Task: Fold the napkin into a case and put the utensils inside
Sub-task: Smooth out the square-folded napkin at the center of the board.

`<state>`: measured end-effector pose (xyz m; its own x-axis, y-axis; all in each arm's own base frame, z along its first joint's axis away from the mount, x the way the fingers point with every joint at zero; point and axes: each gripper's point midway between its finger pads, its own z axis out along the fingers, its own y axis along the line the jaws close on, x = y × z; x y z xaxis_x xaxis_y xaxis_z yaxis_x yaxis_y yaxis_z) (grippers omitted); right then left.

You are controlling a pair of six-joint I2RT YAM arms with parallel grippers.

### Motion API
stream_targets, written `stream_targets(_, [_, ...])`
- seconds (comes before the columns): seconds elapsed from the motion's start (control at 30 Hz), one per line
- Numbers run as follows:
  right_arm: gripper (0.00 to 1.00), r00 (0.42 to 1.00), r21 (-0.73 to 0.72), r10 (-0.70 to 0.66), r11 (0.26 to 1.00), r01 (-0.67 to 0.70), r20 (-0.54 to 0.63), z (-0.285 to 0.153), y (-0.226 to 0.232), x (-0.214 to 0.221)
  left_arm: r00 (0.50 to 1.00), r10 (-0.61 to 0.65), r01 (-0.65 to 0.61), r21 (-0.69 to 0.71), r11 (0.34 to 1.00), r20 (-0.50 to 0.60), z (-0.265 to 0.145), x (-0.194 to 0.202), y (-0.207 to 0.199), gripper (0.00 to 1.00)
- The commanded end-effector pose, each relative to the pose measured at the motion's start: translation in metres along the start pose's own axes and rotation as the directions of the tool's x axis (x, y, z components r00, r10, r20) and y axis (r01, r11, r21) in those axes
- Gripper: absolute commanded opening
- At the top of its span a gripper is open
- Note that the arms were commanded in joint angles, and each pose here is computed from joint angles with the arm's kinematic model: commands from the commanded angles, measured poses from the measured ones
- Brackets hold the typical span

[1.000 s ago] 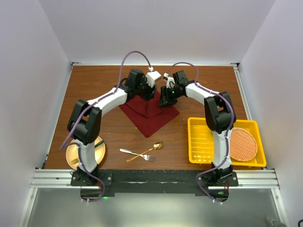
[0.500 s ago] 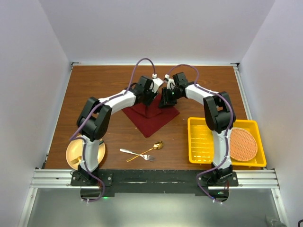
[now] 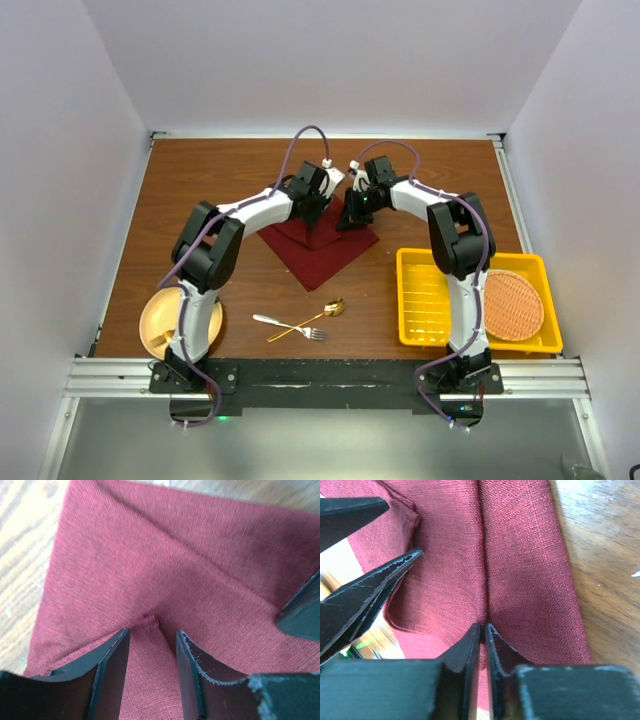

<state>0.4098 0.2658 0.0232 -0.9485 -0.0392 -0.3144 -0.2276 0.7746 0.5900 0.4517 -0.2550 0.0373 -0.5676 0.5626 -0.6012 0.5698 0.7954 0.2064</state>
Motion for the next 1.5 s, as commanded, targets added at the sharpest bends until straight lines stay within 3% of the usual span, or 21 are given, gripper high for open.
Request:
stream_targets(0.0, [0.02,1.000,-0.004,0.005,1.000,-0.005,0.005,0.006,0.000,-0.002,1.000,0.006,-0.006,-0.021,1.000,-0.015,-0.001,-0.004,0.002,0.47])
stream_targets(0.17, [0.00,1.000,0.015,0.016,1.000,-0.016,0.014,0.006,-0.003,-0.003,0.999,0.012,-0.015,-0.069,0.997,-0.044,-0.007,-0.001,0.013,0.40])
stream_targets(0.33, [0.00,1.000,0.028,0.013,1.000,-0.013,0.019,0.006,-0.006,-0.004,0.999,-0.011,0.015,-0.079,0.997,0.042,-0.054,-0.021,0.023,0.17])
stream_targets(0.4, [0.00,1.000,0.032,0.010,0.999,-0.011,0.022,0.005,-0.006,-0.006,0.999,-0.015,0.018,-0.068,0.998,0.048,-0.067,-0.012,0.021,0.08])
stream_targets(0.5, [0.00,1.000,0.035,-0.004,0.999,0.003,0.019,0.004,-0.005,-0.007,0.999,-0.027,0.029,-0.047,0.998,0.038,-0.092,0.004,0.019,0.07])
stream_targets(0.67, [0.00,0.999,0.038,-0.026,0.999,0.025,0.021,0.001,-0.004,-0.009,0.994,-0.105,0.106,0.057,0.993,-0.016,-0.126,0.043,0.014,0.14])
stream_targets(0.77, [0.00,0.999,0.038,-0.037,0.999,0.037,0.019,0.000,-0.003,-0.010,0.989,-0.149,0.150,0.145,0.978,-0.019,-0.144,0.060,0.015,0.30])
stream_targets(0.8, [0.00,0.999,0.041,-0.036,0.999,0.036,0.018,-0.001,-0.004,-0.010,0.988,-0.155,0.156,0.202,0.967,-0.022,-0.147,0.066,0.009,0.40])
stream_targets(0.9, [0.00,0.999,0.045,-0.045,0.998,0.045,0.010,-0.001,-0.004,-0.008,0.981,-0.178,0.150,0.294,0.944,0.072,-0.166,0.058,0.021,0.62])
stream_targets(1.0, [0.00,0.999,0.048,-0.047,0.998,0.047,0.006,0.001,-0.006,-0.006,0.959,-0.156,0.088,0.273,0.958,0.237,-0.179,0.026,0.053,0.75])
stream_targets(1.07, [0.00,0.999,0.050,-0.046,0.998,0.046,0.010,0.000,-0.005,-0.008,0.958,-0.143,0.079,0.247,0.966,0.251,-0.167,0.014,0.066,0.75])
stream_targets(1.1, [0.00,0.999,0.052,-0.048,0.998,0.047,0.016,0.000,-0.006,-0.010,0.945,-0.138,0.061,0.256,0.965,0.296,-0.171,-0.011,0.072,0.76])
stream_targets(1.13, [0.00,0.999,0.050,-0.047,0.998,0.046,0.015,0.000,-0.005,-0.009,0.957,-0.145,0.063,0.305,0.950,0.253,-0.150,-0.010,0.067,0.76])
stream_targets(1.17, [0.00,0.999,0.050,-0.047,0.998,0.046,0.015,0.001,-0.005,-0.010,0.949,-0.132,0.034,0.321,0.946,0.287,-0.152,-0.034,0.072,0.75])
stream_targets(1.27, [0.00,0.999,0.051,-0.046,0.998,0.045,0.016,0.000,-0.006,-0.011,0.955,-0.151,0.034,0.408,0.912,0.257,-0.121,-0.050,0.064,0.75])
stream_targets(1.4, [0.00,0.999,0.042,-0.034,0.999,0.033,0.013,0.002,-0.005,-0.010,0.978,-0.157,0.091,0.396,0.914,0.138,-0.065,-0.041,0.069,0.75])
stream_targets(1.47, [0.00,0.999,0.041,-0.030,0.999,0.029,0.012,0.002,-0.005,-0.010,0.981,-0.149,0.090,0.386,0.918,0.123,-0.056,-0.044,0.073,0.70])
